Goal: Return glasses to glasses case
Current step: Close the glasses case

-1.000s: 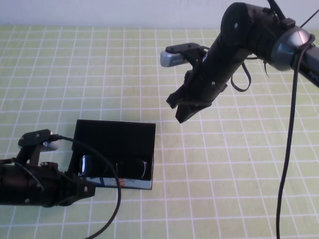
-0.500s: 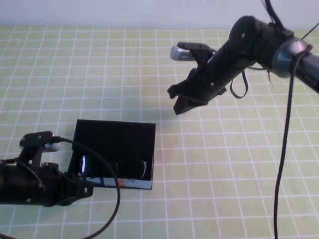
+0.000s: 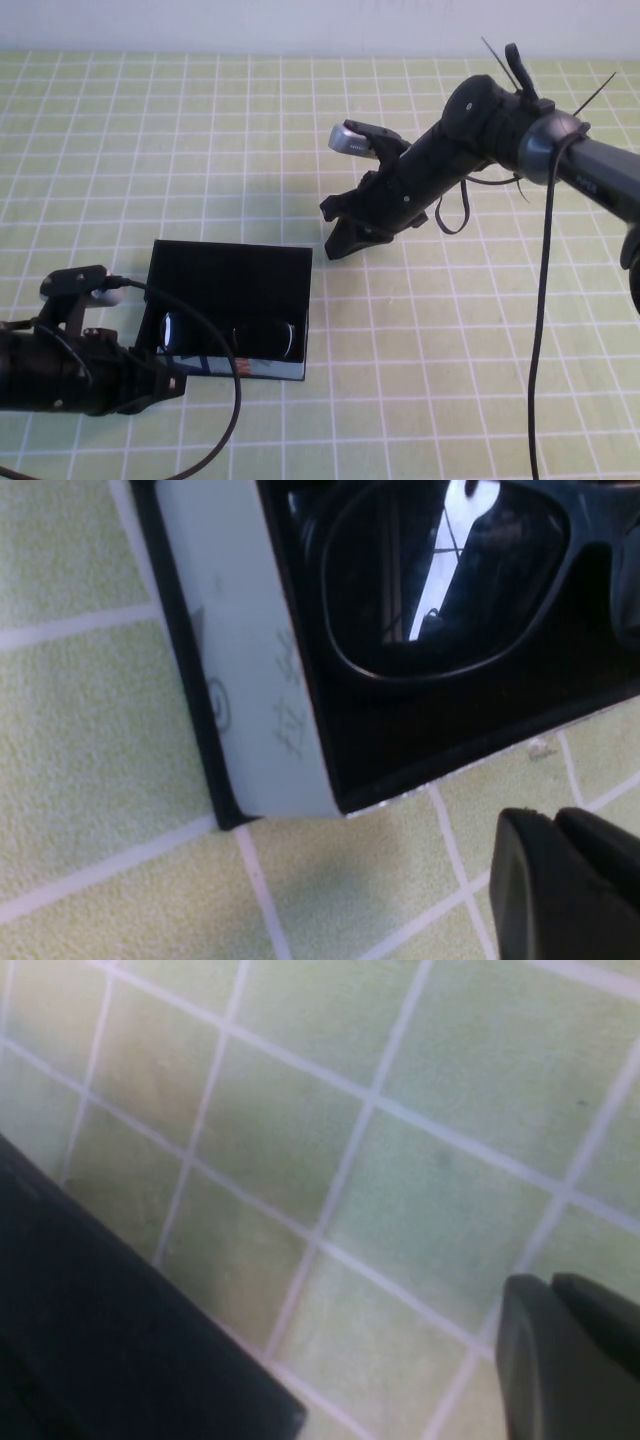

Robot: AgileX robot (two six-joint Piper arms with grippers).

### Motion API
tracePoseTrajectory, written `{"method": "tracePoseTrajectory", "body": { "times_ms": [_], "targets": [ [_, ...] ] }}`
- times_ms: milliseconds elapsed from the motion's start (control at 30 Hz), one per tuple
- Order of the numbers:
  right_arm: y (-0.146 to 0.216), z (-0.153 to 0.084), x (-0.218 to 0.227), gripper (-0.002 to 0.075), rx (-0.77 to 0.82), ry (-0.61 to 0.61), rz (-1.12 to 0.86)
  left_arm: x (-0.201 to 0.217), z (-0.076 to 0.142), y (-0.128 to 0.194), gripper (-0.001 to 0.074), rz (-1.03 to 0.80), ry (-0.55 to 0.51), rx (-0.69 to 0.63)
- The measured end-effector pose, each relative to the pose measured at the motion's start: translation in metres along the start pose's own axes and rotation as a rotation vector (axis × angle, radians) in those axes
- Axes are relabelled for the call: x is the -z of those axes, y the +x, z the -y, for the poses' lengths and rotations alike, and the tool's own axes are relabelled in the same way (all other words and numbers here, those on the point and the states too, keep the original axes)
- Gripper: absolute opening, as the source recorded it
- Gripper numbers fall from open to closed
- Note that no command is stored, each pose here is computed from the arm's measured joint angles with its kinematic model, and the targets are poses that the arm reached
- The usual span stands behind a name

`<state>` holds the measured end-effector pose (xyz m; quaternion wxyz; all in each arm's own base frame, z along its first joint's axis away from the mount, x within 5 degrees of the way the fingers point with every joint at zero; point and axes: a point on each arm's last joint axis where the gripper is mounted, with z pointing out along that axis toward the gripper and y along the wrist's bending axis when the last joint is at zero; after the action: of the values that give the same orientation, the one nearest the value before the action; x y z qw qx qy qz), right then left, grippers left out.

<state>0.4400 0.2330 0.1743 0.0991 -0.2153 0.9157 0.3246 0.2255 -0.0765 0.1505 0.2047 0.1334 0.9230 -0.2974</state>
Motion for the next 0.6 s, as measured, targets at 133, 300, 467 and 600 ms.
{"method": "tracePoseTrajectory", "body": {
  "times_ms": [133, 300, 467, 600],
  "targets": [
    [0.001, -0.002, -0.007, -0.0011, -0.001, -0.034, -0.001, -0.003, -0.002, 0.001, -0.0002, -0.012, 0.0, 0.003],
    [0.003, -0.011, -0.017, -0.0011, 0.03, -0.048, -0.02, -0.003, -0.002, 0.002, -0.0002, -0.016, 0.001, -0.001],
    [0.006, -0.02, -0.024, -0.0011, 0.044, -0.071, -0.042, -0.003, -0.002, 0.002, -0.0002, -0.016, 0.001, -0.001],
    [0.01, -0.023, -0.023, -0.0011, 0.063, -0.104, -0.09, -0.003, -0.002, 0.002, -0.0002, -0.016, 0.001, -0.001]
  ]
}}
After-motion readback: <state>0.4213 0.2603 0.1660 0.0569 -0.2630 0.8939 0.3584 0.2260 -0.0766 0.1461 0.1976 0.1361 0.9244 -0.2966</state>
